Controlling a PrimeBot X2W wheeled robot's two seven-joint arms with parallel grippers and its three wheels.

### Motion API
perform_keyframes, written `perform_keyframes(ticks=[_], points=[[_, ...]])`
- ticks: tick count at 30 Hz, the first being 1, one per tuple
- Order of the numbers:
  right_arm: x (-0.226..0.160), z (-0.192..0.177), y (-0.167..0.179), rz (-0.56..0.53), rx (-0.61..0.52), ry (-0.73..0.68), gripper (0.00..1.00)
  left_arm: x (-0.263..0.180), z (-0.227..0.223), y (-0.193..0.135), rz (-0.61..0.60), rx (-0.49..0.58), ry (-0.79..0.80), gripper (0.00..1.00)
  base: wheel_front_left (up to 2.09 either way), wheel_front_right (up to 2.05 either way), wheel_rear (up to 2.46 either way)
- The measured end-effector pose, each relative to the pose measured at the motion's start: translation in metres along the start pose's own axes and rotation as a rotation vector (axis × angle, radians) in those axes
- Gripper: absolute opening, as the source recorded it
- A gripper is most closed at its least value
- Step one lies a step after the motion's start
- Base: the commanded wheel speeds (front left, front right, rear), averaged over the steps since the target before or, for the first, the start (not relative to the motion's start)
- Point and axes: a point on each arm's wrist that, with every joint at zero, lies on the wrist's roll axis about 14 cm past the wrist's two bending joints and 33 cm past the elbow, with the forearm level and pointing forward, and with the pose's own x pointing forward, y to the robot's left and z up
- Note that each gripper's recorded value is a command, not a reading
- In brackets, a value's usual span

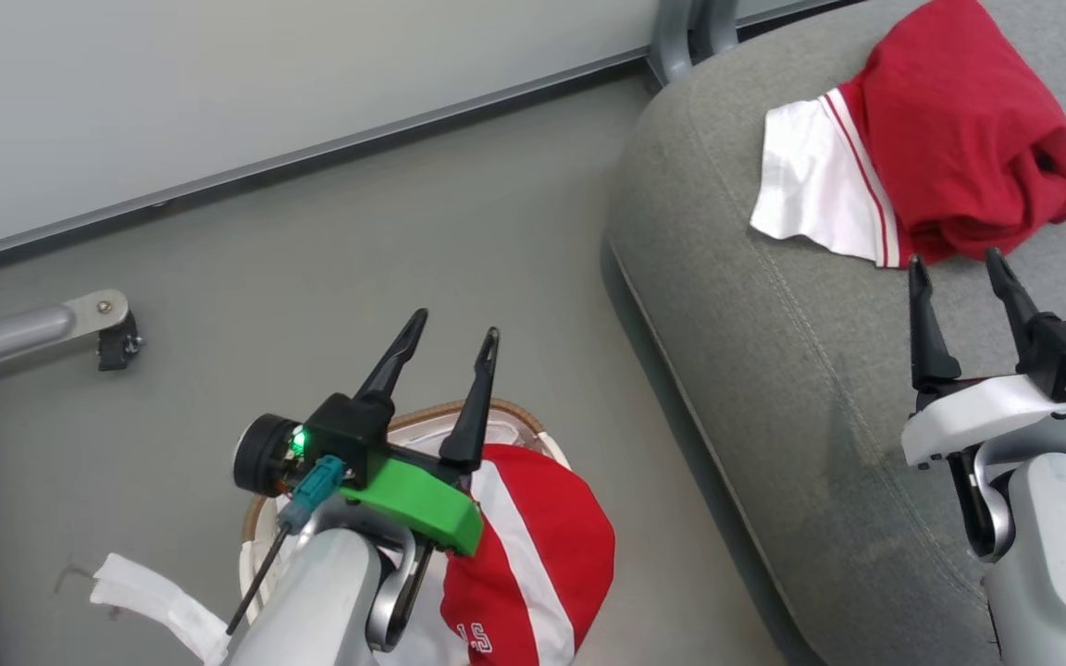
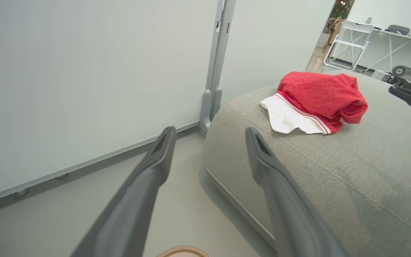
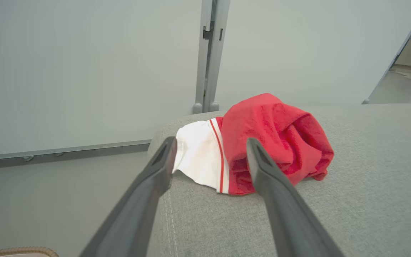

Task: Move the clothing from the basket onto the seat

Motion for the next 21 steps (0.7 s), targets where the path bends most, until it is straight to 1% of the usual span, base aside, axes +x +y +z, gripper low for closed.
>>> perform_keyframes(ticks=[7, 12, 17, 21], points=[[0.006, 0.003, 0.059, 0.126, 0.081, -0.021, 1.00, -0.045, 0.005, 0.065, 0.258, 0.043, 0.004, 1.00, 0.00, 0.00, 0.00], [0.009, 0.005, 0.092, 0.199, 0.119, -0.027, 1.00, -0.085, 0.012, 0.107, 0.439, 0.066, -0.001, 1.00, 0.00, 0.00, 0.00], [0.008, 0.006, 0.116, 0.254, 0.133, -0.029, 1.00, -0.125, 0.015, 0.134, 0.580, 0.082, -0.001, 1.00, 0.00, 0.00, 0.00], [0.000, 0.003, 0.128, 0.285, 0.146, -0.013, 1.00, -0.156, 0.017, 0.147, 0.676, 0.080, -0.008, 1.00, 0.00, 0.00, 0.00]])
